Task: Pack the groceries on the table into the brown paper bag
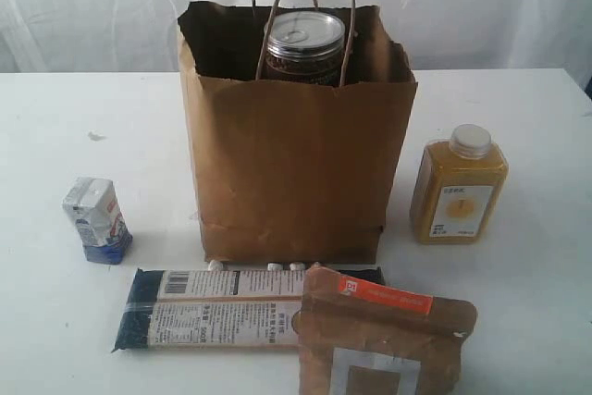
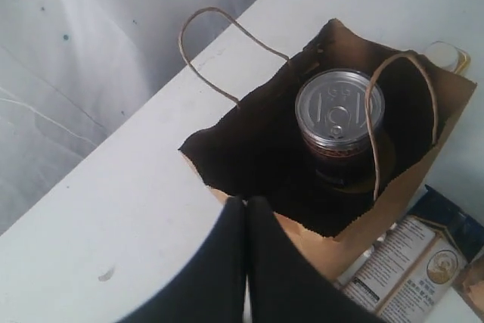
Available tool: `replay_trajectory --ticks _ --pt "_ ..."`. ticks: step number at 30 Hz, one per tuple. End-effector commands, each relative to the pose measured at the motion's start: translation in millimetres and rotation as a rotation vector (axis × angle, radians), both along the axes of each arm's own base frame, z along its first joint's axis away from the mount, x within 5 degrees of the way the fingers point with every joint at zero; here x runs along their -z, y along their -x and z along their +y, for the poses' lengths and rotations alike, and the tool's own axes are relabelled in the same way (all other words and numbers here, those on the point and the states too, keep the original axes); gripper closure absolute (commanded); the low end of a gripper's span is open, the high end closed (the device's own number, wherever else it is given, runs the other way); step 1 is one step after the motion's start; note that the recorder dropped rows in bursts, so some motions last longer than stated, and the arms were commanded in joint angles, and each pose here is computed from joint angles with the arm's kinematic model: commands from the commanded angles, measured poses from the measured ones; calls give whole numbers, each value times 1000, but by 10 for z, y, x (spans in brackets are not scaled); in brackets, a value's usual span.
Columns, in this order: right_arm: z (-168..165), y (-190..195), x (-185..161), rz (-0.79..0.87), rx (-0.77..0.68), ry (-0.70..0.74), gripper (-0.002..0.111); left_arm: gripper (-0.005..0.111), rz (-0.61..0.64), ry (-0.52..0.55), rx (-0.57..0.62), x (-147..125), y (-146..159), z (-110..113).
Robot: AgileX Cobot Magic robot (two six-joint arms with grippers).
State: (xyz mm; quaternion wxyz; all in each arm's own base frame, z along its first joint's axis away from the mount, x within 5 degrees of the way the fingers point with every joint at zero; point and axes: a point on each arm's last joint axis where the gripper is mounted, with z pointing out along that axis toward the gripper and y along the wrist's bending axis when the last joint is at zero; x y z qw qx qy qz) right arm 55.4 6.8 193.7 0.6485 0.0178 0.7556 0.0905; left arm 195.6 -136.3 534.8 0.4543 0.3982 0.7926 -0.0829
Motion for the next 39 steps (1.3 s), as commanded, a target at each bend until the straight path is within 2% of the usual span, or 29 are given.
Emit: replay_trajectory --ticks 1,7,11,16,21,26,30,39 --pt "-3 1 5 -10 5 -2 108 107 -4 21 -19 -68 129 96" --pt "-3 1 5 -10 5 -2 108 107 -40 29 -117 -143 237 267" --pt "-3 1 7 -8 5 -4 108 107 -24 64 -143 45 384 366" --pt "-3 1 7 -8 5 -4 108 107 4 161 -197 612 702 574" --pt "-3 1 5 -10 5 -4 108 107 24 322 -169 1233 1064 722" --pt "-3 1 5 -10 5 -4 108 107 84 331 -189 1645 1196 798" --pt "-3 1 6 -9 5 0 108 107 123 390 -210 1788 1258 821" --pt "-3 1 6 -9 5 0 108 107 174 337 -215 1867 1310 852"
